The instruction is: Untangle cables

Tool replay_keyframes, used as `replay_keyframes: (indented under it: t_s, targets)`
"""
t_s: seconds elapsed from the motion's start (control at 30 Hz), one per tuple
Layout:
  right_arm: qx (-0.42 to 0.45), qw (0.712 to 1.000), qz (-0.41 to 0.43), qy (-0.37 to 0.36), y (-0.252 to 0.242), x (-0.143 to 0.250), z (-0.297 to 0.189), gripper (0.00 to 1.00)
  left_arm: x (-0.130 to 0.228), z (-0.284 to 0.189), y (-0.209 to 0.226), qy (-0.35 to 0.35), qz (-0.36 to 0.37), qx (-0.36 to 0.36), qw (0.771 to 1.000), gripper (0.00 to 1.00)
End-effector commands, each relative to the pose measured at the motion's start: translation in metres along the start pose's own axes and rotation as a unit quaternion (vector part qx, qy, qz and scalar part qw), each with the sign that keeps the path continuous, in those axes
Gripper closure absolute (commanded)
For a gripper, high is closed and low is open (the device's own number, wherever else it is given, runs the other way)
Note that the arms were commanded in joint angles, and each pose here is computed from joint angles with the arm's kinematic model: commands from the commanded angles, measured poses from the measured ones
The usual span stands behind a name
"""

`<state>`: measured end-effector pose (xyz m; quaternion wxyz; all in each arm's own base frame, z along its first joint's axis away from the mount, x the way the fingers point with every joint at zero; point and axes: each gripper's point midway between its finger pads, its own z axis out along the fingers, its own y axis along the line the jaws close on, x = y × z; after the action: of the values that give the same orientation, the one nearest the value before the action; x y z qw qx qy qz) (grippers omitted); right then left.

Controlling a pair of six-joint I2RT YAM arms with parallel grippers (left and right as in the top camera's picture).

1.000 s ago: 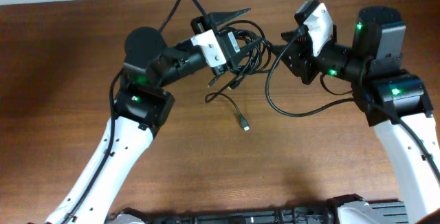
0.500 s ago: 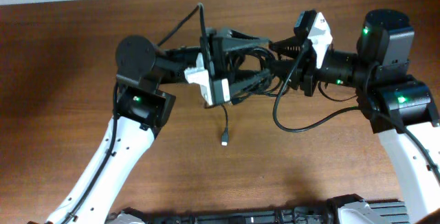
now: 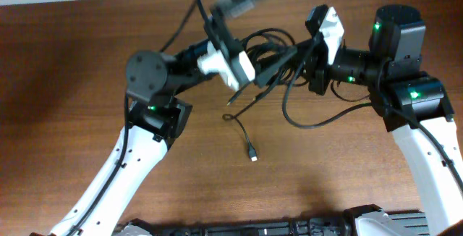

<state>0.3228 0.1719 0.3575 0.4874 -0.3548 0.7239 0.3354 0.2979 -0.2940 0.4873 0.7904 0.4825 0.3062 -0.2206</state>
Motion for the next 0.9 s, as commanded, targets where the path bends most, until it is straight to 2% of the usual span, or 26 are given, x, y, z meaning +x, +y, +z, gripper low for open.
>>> replay_keyframes:
  t_s: [0.0, 0.03, 0.1, 0.17, 0.23, 0.27, 0.33, 0.43, 0.53, 0.57, 0.63, 0.73, 0.87]
  targets:
    - [0.132, 0.990, 0.034, -0.024, -0.042, -0.018, -0.012, 0.96, 0.066, -0.024, 0.054, 0.121, -0.221, -0.189, 0.949, 0.01]
    - [0.145, 0.988, 0.028, -0.039, -0.043, -0.027, -0.017, 0.96, 0.087, -0.033, 0.054, 0.156, -0.268, -0.212, 0.927, 0.01]
    - [0.157, 0.985, 0.009, -0.064, -0.040, -0.042, -0.026, 0.96, 0.113, -0.048, 0.046, 0.209, -0.305, -0.216, 0.904, 0.01]
    - [0.159, 0.983, -0.010, -0.088, -0.034, -0.056, -0.033, 0.96, 0.124, -0.053, 0.034, 0.228, -0.354, -0.208, 0.883, 0.01]
    - [0.160, 0.982, -0.024, -0.102, -0.030, -0.065, -0.038, 0.96, 0.115, -0.044, 0.019, 0.214, -0.368, -0.154, 0.892, 0.00]
    - [0.158, 0.981, -0.032, -0.110, -0.026, -0.070, -0.041, 0.96, 0.106, -0.039, 0.013, 0.200, -0.371, -0.125, 0.898, 0.05]
    - [0.149, 0.981, -0.041, -0.118, -0.020, -0.075, -0.043, 0.96, 0.097, -0.034, 0.008, 0.184, -0.370, -0.100, 0.905, 0.25]
    - [0.116, 0.984, -0.054, -0.124, -0.007, -0.078, -0.041, 0.96, 0.088, -0.030, 0.009, 0.165, -0.363, -0.086, 0.913, 0.30]
    - [0.096, 0.985, -0.062, -0.128, 0.000, -0.080, -0.040, 0.96, 0.056, -0.021, -0.006, 0.111, -0.348, -0.003, 0.931, 0.31]
    - [0.081, 0.986, -0.067, -0.131, 0.005, -0.081, -0.040, 0.96, 0.051, -0.020, -0.008, 0.104, -0.344, 0.006, 0.933, 0.37]
    - [0.064, 0.987, -0.073, -0.132, 0.012, -0.082, -0.039, 0.96, 0.052, -0.020, -0.008, 0.104, -0.344, 0.006, 0.933, 0.56]
    - [0.047, 0.988, -0.073, -0.131, 0.017, -0.081, -0.038, 0.96, 0.054, -0.019, -0.008, 0.105, -0.345, 0.006, 0.933, 1.00]
    - [0.074, 0.986, -0.068, -0.129, 0.008, -0.081, -0.039, 0.96, 0.056, -0.020, -0.003, 0.107, -0.342, -0.008, 0.934, 1.00]
